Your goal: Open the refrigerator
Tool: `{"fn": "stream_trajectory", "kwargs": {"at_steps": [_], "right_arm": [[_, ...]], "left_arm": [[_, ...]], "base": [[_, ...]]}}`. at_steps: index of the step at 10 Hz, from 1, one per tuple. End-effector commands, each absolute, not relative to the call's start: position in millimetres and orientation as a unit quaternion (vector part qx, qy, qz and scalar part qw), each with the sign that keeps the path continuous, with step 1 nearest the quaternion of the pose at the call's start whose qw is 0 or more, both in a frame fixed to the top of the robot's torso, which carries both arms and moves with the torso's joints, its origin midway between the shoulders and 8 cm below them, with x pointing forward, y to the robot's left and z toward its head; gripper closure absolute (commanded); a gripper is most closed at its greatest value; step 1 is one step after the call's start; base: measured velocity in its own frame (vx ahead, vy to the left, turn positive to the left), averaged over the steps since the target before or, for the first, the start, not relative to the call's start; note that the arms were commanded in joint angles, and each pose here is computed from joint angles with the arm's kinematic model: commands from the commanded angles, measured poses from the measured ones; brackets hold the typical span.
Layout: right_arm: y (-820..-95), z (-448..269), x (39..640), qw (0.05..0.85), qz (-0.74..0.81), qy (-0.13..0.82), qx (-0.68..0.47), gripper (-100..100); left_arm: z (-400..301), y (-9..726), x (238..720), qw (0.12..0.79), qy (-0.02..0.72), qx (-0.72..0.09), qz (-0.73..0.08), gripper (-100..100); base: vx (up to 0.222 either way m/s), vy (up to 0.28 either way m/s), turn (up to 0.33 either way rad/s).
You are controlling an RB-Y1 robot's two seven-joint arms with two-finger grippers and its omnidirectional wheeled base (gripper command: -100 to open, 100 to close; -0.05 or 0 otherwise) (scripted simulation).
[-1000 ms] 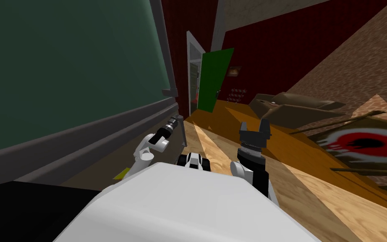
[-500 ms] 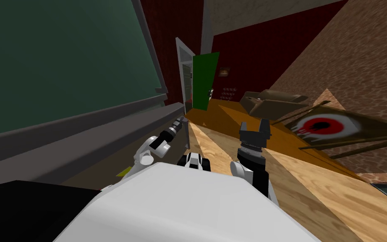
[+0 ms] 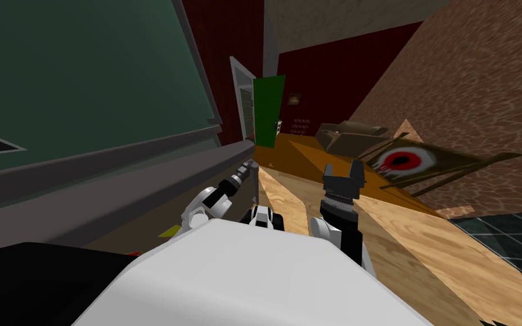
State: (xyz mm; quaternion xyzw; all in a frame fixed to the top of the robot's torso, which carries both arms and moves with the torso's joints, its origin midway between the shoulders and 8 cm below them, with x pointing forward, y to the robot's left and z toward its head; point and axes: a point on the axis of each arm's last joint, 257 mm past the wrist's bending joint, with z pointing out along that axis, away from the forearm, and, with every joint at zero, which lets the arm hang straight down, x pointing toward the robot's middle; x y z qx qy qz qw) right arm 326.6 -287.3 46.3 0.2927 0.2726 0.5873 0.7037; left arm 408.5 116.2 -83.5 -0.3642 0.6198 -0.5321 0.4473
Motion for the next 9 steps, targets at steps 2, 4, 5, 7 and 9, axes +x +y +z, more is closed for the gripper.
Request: {"fn": "stream_trajectory", "kwargs": {"at_steps": [2, 4, 5, 7, 9], "right_arm": [[-287, 46, 327, 0.704, 0.587, 0.273, 0.293, 0], [-287, 46, 327, 0.704, 0.587, 0.273, 0.293, 0], [-287, 46, 327, 0.704, 0.587, 0.273, 0.293, 0], [-287, 46, 327, 0.704, 0.587, 0.273, 0.293, 0], [-287, 46, 327, 0.704, 0.587, 0.273, 0.293, 0]], "left_arm": [[-98, 86, 398, 0.433, 0.631, -0.361, -0.533, 100], [-103, 68, 392, 0.428, 0.634, -0.359, -0.534, 100], [-105, 59, 391, 0.429, 0.634, -0.361, -0.533, 100], [-107, 45, 384, 0.42, 0.639, -0.353, -0.538, 100], [-107, 25, 376, 0.415, 0.643, -0.348, -0.542, 100]], "base": [[-0.105, 0.046, -0.12], [-0.116, 0.012, -0.111], [-0.141, 0.004, -0.131], [-0.086, -0.002, -0.052], [-0.099, 0.013, -0.102]]}}
